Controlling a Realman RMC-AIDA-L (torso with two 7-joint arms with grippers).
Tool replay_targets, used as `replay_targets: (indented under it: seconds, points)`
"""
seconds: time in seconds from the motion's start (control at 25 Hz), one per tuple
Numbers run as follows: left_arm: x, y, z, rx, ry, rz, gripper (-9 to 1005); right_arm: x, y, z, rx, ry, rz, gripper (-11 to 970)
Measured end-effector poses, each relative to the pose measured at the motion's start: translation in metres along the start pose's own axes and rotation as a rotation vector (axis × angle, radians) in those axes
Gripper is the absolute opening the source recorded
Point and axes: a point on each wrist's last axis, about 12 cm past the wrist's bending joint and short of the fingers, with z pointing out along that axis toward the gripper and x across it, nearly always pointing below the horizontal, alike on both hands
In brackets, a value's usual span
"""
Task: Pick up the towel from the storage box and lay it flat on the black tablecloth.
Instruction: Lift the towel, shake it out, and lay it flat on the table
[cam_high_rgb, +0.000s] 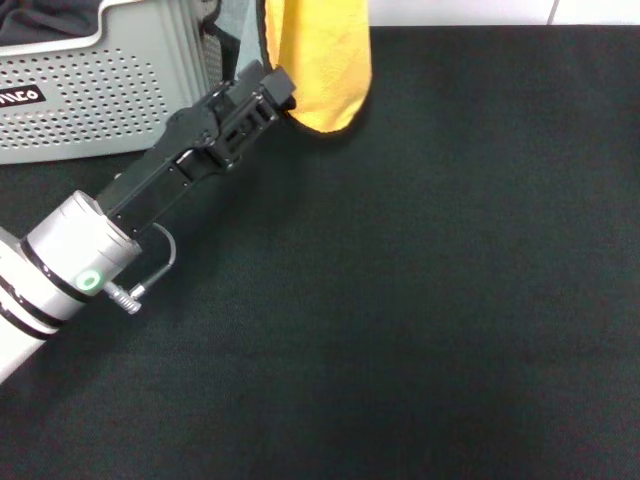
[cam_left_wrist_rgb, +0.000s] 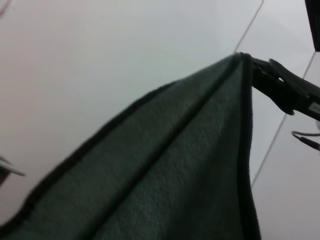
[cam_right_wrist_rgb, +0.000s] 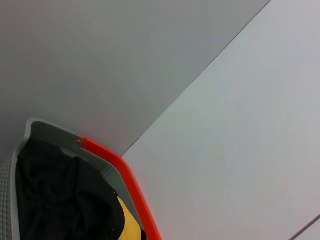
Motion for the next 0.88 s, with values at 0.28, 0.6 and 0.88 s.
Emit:
replay_targets:
  seconds: [0.28, 0.6, 0.88]
  points:
    - [0.0003, 0.0008, -0.0045, -0.017, -0.007, -0.003, 518, -0.0009, -0.0004, -0.0001, 0.001, -0.002, -0.002, 27]
    - [0.0016, 0.0002, -0.0045, -0.006, 0.013, 0.017, 453, -0.0038, -0.0008, -0.0011, 0.004, -0.007, -0.011, 29]
    - [0.0018, 0.0, -0.0035, 0.0, 0.021, 0.02, 82, -0.0062, 0.0009, -0.0022, -0.001, -0.018, -0.013, 30]
